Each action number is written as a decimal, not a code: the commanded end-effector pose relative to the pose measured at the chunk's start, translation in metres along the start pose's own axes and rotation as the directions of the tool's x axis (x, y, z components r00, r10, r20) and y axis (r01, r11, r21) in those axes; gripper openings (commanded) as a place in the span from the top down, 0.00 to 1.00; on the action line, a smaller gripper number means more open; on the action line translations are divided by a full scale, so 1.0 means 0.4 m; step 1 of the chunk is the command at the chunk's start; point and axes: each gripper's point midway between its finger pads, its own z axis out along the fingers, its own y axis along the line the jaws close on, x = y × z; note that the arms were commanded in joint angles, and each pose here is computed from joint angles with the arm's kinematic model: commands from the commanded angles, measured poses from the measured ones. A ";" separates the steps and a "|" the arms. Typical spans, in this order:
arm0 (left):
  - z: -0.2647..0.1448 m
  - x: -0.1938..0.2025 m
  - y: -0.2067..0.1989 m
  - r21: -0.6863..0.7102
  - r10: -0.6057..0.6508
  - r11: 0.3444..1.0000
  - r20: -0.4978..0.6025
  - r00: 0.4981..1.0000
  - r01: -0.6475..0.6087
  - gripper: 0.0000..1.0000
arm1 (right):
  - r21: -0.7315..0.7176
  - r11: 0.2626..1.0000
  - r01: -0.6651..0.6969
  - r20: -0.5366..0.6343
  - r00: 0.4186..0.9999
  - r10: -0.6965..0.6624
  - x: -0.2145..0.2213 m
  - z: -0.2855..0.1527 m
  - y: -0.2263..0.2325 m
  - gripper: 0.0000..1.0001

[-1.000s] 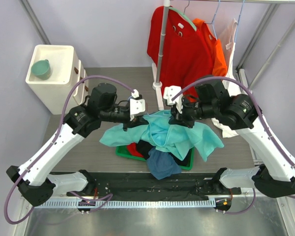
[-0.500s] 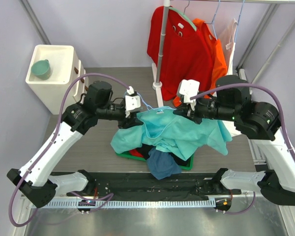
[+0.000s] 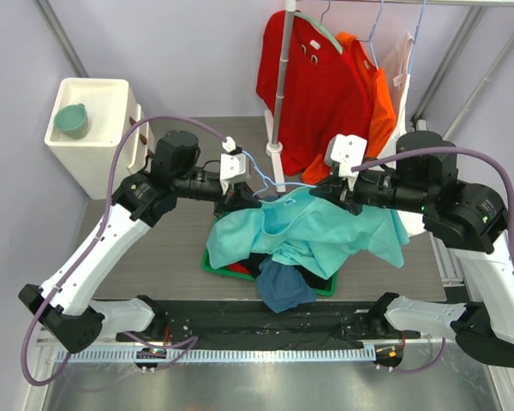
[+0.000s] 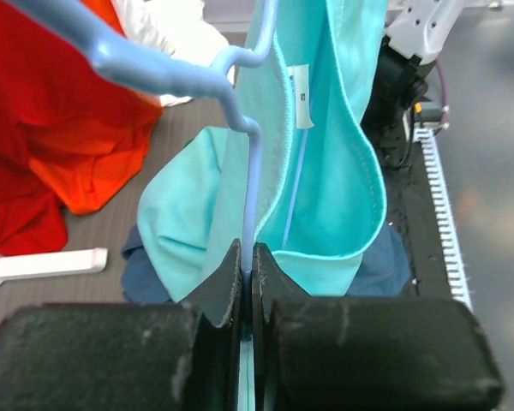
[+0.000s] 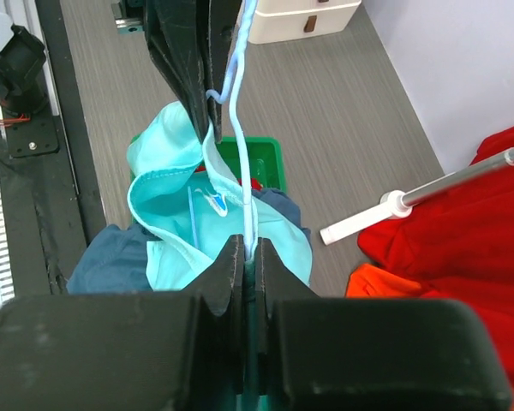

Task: Place the t-shirt on the hanger

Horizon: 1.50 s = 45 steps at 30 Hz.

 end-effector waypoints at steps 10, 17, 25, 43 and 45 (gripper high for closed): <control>-0.017 -0.055 0.025 -0.067 0.055 0.996 0.020 0.998 -0.053 1.00 | 0.034 0.999 -0.011 -0.130 0.991 0.016 0.065 -0.034 -0.013 0.26; 0.013 -0.018 0.012 -0.057 0.080 0.995 -0.038 0.996 -0.082 1.00 | -0.037 0.999 0.020 -0.124 0.992 -0.024 0.033 0.014 -0.023 0.27; 0.038 0.009 0.001 -0.037 0.111 0.993 -0.096 0.989 -0.115 1.00 | -0.138 0.989 0.046 -0.144 0.987 -0.066 0.042 0.090 0.007 0.37; 0.023 0.086 -0.065 0.085 0.245 0.969 -0.220 0.944 -0.232 0.16 | -0.076 0.995 0.059 -0.120 0.990 -0.068 0.042 0.113 0.016 0.99; 0.027 0.105 -0.071 0.113 0.267 0.963 -0.248 0.931 -0.246 0.00 | -0.072 0.996 0.051 -0.101 0.993 -0.058 0.028 0.114 0.014 0.99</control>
